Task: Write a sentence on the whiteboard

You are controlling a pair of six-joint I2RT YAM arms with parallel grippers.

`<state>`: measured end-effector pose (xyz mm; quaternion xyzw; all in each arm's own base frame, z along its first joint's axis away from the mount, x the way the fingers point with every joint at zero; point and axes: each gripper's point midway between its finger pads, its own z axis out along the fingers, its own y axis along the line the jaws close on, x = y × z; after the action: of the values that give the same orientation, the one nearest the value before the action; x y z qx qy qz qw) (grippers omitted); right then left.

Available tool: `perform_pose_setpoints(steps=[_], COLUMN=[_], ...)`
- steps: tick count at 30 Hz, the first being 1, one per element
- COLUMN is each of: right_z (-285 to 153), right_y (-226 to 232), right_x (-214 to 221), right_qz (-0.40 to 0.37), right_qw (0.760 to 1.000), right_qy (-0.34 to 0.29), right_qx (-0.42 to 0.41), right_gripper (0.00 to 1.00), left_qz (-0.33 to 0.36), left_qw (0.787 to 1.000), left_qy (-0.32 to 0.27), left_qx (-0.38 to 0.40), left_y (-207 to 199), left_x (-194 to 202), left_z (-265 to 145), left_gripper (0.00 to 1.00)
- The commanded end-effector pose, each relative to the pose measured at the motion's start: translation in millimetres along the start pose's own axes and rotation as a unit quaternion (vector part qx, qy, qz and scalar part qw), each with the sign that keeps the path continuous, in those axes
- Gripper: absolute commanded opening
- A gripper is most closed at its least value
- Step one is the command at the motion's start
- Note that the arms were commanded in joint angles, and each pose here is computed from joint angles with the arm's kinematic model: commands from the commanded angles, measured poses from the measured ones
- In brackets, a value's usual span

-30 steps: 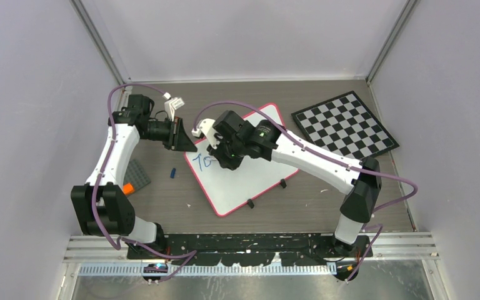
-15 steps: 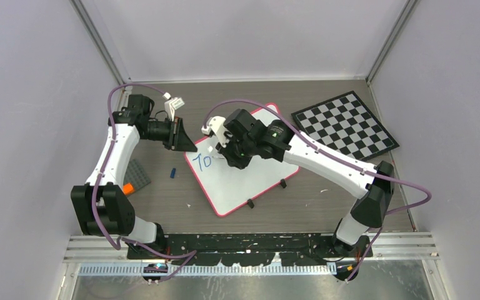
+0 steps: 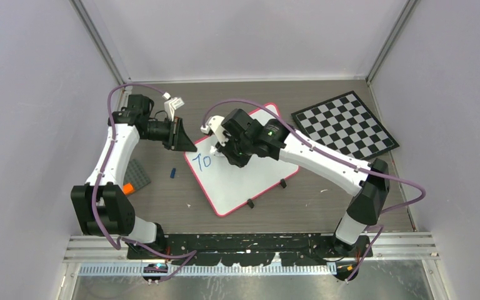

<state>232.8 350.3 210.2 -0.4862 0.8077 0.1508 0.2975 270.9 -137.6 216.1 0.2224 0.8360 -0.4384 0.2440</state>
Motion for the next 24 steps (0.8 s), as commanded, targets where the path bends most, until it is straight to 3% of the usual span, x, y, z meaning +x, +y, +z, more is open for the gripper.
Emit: perform_pose_setpoints(steps=[1, 24], right_z=[-4.1, 6.0], right_y=[-11.3, 5.1], right_x=[-25.4, -3.4], right_qz=[-0.004, -0.005], right_qw=[0.999, 1.000], right_qy=[-0.036, -0.009], right_qx=[0.026, -0.013], right_gripper=[0.00, 0.00], left_qz=[0.006, 0.005], left_qw=[1.000, 1.000], left_qy=[-0.003, 0.000], left_qx=[-0.012, -0.012], left_y=[-2.2, -0.4], left_x=[-2.8, -2.4], left_z=[-4.4, -3.7], left_gripper=[0.00, 0.00])
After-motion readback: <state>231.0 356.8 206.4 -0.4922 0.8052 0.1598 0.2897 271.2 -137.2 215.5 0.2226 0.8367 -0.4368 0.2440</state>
